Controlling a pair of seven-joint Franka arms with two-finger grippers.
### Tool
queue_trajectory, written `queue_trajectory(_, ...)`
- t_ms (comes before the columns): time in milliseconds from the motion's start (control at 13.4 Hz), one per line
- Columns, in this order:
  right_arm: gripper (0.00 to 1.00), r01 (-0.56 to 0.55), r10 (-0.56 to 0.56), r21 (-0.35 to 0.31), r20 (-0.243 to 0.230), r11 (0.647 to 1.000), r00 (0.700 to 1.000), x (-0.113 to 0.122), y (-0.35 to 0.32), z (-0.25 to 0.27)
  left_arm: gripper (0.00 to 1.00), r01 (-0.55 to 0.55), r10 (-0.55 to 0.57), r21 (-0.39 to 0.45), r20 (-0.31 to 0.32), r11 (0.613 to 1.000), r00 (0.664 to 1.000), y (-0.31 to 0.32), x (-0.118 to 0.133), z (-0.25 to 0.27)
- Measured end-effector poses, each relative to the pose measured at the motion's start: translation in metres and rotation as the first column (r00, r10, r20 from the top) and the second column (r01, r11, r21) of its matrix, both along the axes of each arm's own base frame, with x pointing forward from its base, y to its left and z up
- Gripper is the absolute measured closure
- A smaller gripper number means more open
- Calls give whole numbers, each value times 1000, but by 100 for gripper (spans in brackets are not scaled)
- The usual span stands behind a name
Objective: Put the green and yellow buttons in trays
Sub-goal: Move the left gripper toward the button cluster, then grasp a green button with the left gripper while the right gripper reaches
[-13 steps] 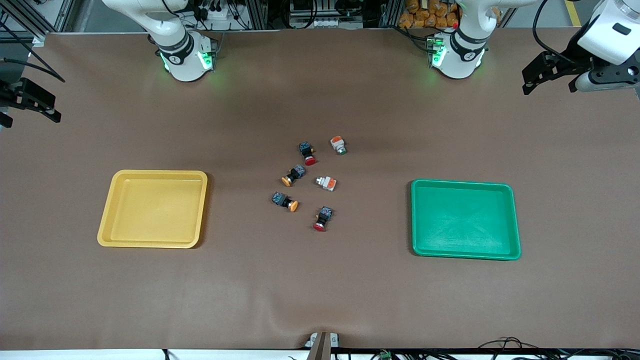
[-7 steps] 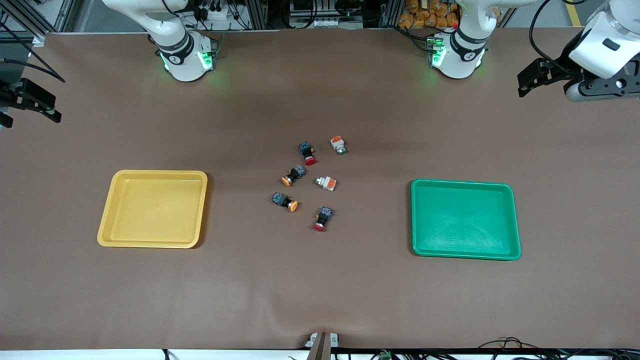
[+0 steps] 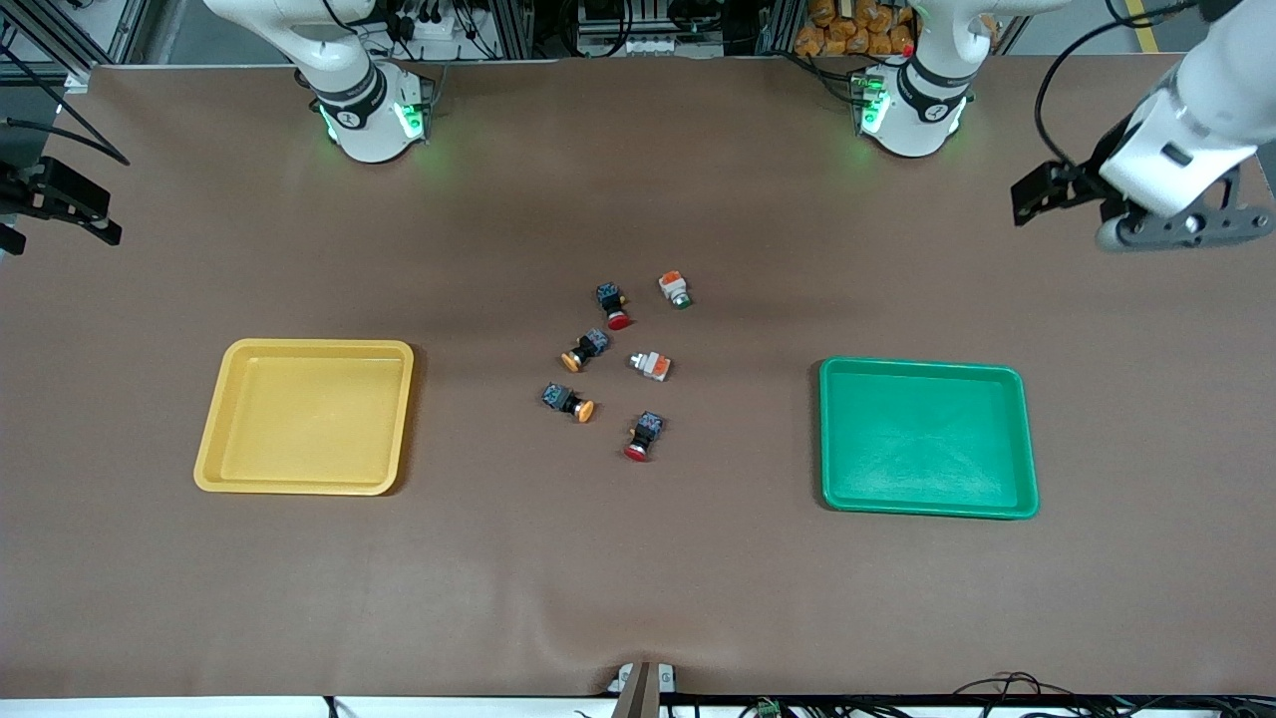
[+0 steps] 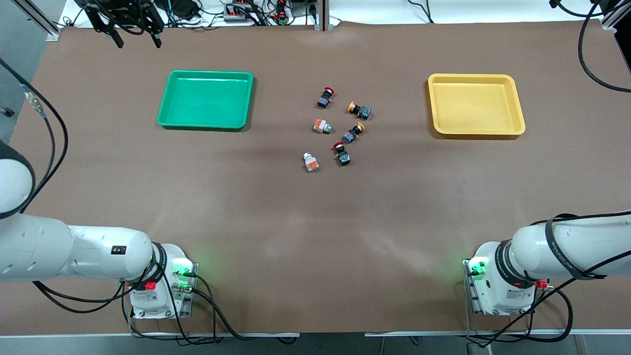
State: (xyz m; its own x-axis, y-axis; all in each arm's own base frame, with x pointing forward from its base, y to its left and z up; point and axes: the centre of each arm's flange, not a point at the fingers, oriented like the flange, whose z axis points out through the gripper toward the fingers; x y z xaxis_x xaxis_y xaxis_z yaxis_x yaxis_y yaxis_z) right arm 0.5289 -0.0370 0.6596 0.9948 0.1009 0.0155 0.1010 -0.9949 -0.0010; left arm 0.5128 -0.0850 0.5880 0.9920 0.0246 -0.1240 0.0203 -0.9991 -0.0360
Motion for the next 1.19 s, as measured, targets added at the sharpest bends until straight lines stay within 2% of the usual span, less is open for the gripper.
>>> queue_trajectory(223,0,3,-3,1,-12,1000,1000,-1,-2,-3,0,-19,19,-3,18,1000,1000,-11,17,-46)
queue_trajectory(446,0,5,-5,1,-23,1000,1000,1,-3,-8,0,-90,90,1,34,996,995,-37,23,-104)
queue_trajectory(669,0,16,-16,1,-50,1000,999,8,-9,-22,0,-116,116,-12,42,993,992,-64,33,-149)
queue_trajectory(967,0,46,-45,-2,-141,999,989,38,-26,-81,0,-190,191,-27,28,981,981,-120,32,-194)
queue_trajectory(1190,0,78,-77,-5,-204,997,976,52,-45,-120,0,-232,234,-44,33,972,972,-173,10,-223)
